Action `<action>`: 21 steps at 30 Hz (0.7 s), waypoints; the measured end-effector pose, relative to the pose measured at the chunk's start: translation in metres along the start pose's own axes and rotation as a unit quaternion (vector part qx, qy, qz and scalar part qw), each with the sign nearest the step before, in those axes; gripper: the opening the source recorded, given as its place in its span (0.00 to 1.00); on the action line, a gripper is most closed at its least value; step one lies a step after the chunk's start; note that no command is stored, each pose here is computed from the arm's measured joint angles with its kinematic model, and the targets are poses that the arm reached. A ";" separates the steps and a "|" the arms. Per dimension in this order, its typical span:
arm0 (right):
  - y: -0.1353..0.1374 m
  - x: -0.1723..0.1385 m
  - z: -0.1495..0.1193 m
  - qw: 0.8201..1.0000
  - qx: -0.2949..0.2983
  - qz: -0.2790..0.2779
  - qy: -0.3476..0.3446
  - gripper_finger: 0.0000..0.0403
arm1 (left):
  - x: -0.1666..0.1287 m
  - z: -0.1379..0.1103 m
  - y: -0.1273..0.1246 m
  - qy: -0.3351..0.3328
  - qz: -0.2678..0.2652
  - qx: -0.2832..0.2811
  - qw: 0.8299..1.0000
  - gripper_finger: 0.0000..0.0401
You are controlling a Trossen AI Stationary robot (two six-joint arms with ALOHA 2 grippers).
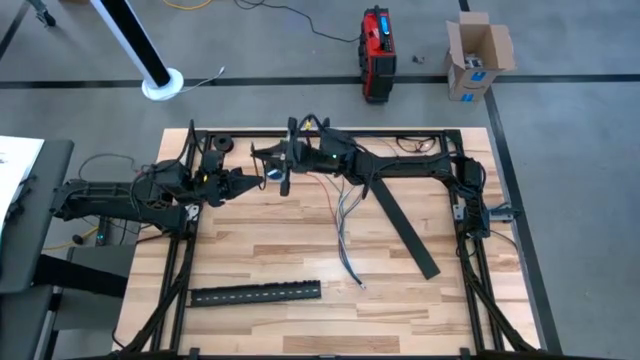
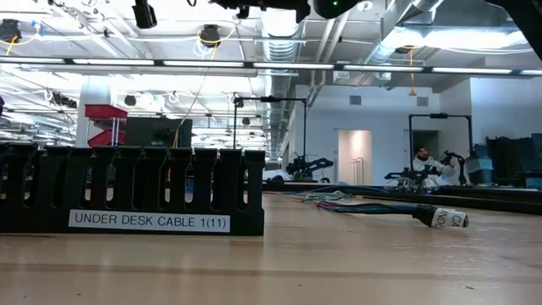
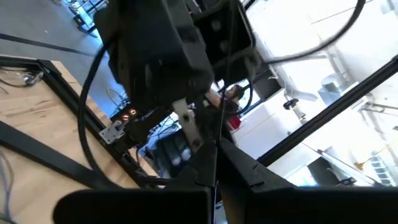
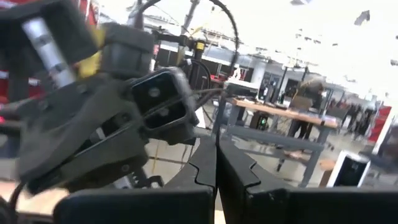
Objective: Ziptie cables
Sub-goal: Wrap the cable wires with the black zip tie
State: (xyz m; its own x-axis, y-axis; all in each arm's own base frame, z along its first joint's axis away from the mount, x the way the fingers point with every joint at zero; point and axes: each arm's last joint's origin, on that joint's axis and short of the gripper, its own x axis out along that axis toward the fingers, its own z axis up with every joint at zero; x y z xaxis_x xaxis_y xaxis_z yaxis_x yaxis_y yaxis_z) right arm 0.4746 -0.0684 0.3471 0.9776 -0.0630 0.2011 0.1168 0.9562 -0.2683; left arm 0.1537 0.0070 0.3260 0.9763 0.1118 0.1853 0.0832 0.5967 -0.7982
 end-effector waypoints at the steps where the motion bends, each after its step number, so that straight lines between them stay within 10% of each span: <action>1: 0.003 0.000 0.001 1.000 -0.013 0.003 -0.001 0.00 | 0.000 0.000 0.000 -0.001 -0.002 -0.003 1.000 0.00; 21: 0.028 0.001 0.005 0.996 -0.089 0.032 0.004 0.00 | -0.012 0.007 -0.014 0.029 -0.083 -0.138 0.987 0.00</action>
State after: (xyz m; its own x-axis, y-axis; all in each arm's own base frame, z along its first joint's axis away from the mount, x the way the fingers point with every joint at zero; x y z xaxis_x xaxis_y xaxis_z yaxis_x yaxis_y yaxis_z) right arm 0.4783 -0.0404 0.3442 0.9852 -0.0062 0.1715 0.0827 0.8927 -0.4430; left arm 0.1397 0.0029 0.3390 0.9538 -0.0188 0.2999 0.2860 0.3627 -0.8869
